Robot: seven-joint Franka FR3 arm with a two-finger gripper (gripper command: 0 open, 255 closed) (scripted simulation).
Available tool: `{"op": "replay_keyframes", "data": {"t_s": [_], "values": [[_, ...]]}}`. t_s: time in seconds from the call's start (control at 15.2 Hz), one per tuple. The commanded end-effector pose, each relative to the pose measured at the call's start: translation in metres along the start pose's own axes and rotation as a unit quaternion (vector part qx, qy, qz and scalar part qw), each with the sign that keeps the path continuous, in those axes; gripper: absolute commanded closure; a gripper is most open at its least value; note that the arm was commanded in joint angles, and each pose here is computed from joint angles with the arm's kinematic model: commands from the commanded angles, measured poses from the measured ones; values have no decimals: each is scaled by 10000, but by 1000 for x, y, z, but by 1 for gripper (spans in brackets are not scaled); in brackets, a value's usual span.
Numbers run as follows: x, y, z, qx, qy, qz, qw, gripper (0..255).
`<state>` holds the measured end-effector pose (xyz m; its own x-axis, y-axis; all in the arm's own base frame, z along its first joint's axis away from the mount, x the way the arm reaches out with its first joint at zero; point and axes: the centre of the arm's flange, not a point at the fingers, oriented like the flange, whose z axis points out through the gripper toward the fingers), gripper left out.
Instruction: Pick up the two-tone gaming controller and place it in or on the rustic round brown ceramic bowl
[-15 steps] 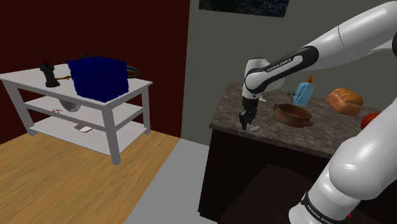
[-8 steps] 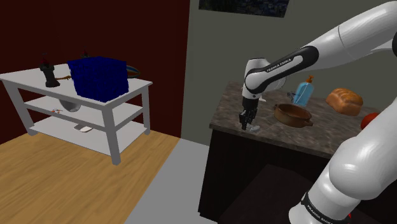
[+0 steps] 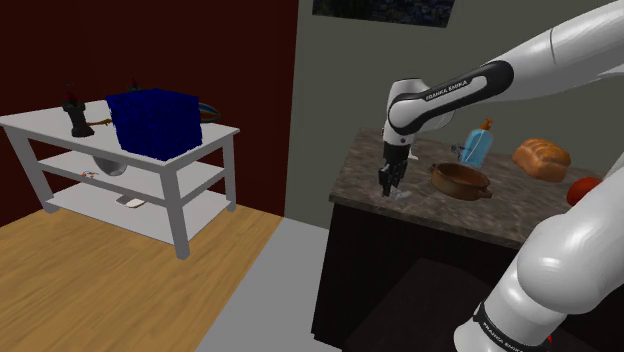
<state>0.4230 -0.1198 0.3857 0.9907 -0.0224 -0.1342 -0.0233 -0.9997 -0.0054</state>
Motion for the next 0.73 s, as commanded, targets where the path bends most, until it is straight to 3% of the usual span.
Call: {"op": "replay_keyframes", "data": {"t_s": [0.0, 0.66], "values": [[-1, 0, -11, 1, -3, -1, 10000, 255], [-8, 0, -64, 1, -3, -1, 10000, 255]]}}
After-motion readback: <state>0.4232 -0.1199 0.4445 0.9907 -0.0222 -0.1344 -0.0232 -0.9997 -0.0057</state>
